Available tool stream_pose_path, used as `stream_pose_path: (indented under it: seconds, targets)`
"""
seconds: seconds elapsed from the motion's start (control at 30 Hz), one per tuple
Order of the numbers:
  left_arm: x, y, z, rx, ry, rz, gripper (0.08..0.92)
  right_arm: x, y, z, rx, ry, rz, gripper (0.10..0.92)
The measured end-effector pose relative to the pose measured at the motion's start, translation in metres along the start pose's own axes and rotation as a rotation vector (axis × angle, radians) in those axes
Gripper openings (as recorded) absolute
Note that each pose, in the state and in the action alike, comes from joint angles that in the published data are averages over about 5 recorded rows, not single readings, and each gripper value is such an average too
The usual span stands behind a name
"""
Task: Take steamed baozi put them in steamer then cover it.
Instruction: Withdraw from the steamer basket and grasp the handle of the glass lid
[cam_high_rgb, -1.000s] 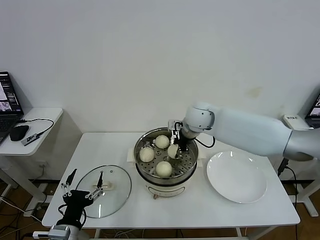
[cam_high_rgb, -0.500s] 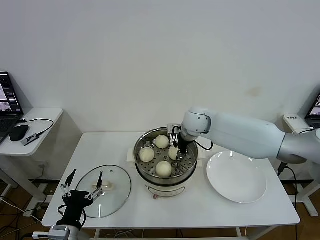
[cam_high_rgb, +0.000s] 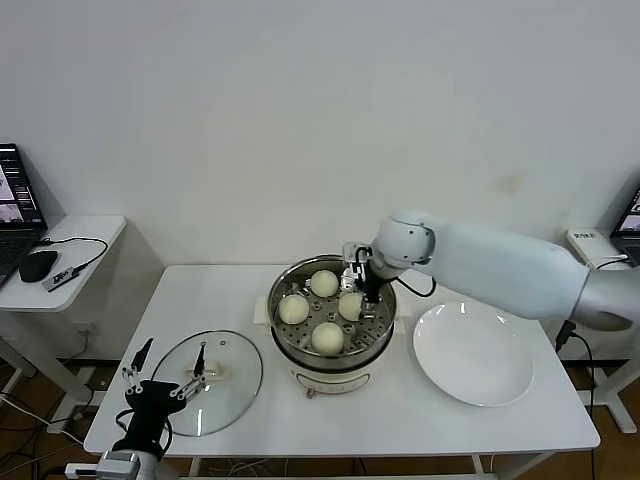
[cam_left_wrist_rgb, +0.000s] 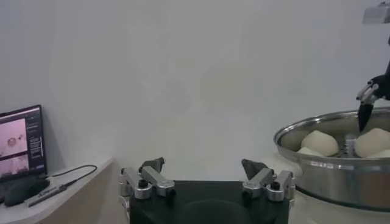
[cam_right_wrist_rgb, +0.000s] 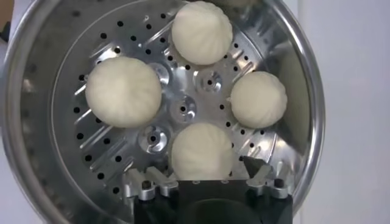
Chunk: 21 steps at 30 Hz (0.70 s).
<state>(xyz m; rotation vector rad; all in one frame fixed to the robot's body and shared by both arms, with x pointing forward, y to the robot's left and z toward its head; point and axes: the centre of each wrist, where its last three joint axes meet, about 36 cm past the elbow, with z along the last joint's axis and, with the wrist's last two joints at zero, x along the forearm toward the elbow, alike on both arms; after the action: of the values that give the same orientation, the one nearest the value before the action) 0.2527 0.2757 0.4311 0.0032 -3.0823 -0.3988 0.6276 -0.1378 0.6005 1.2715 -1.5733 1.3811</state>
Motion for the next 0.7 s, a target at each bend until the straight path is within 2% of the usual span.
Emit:
stream_pose_path:
  seconds: [0.27,0.7]
  targets:
    - [0.000,-0.001,0.002,0.003,0.001,-0.001,0.823,0.023,0.025,0.024,-0.059,-0.135,0.119,0.823]
    - [0.000,-0.005,0.011,0.004,0.006,-0.010,0.823,0.006,0.107,0.093,-0.298,-0.552,0.542,0.823]
